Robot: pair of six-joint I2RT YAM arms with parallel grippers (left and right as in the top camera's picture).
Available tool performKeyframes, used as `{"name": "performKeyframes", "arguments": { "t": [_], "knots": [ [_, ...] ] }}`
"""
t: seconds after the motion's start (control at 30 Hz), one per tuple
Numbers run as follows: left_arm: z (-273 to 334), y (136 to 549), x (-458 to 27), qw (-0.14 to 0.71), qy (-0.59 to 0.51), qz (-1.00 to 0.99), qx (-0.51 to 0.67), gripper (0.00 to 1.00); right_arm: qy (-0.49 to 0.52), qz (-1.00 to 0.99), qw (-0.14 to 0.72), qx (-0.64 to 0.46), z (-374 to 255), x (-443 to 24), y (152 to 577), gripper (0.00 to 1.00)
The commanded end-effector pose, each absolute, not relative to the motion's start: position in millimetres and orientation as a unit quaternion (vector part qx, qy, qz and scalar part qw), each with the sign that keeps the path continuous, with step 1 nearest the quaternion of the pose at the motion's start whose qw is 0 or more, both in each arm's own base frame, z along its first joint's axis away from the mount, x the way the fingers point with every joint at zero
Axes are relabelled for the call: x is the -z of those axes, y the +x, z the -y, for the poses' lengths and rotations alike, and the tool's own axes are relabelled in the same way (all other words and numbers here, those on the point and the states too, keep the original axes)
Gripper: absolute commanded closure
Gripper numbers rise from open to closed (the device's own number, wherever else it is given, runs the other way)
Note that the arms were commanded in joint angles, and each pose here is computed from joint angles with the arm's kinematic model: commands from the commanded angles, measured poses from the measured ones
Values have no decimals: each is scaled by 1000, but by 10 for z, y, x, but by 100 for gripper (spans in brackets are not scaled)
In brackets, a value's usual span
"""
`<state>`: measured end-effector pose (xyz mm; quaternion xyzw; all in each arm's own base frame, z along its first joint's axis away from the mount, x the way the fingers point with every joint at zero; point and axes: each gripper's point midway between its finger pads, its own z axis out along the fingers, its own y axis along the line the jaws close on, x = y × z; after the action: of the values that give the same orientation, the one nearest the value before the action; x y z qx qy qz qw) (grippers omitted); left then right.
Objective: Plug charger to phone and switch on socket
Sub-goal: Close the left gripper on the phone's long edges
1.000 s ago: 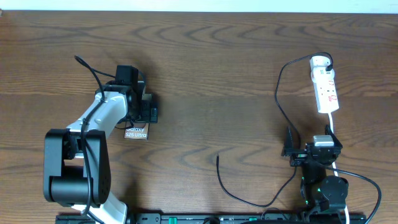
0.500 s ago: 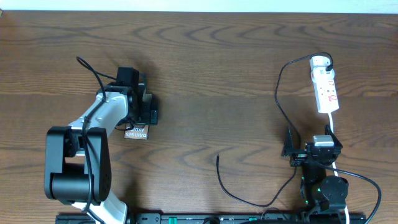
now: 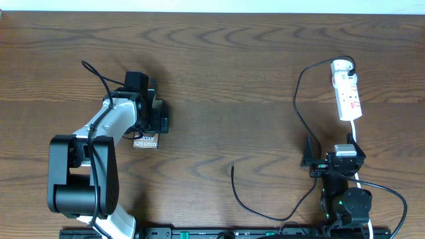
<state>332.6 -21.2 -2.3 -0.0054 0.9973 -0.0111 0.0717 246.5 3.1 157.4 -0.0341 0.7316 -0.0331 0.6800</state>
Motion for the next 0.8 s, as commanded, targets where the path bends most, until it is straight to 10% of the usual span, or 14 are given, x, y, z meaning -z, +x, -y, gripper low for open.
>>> {"name": "performKeyframes", "arguments": {
  "t": [0.0, 0.77],
  "knots": [
    [209, 3247, 119, 55, -3, -998, 10, 2, -41, -731, 680, 33, -53, -1571, 2462, 1],
    [203, 3258, 118, 57, 12, -998, 8, 6, -41, -731, 680, 33, -53, -1571, 2462, 1]
  ]
}}
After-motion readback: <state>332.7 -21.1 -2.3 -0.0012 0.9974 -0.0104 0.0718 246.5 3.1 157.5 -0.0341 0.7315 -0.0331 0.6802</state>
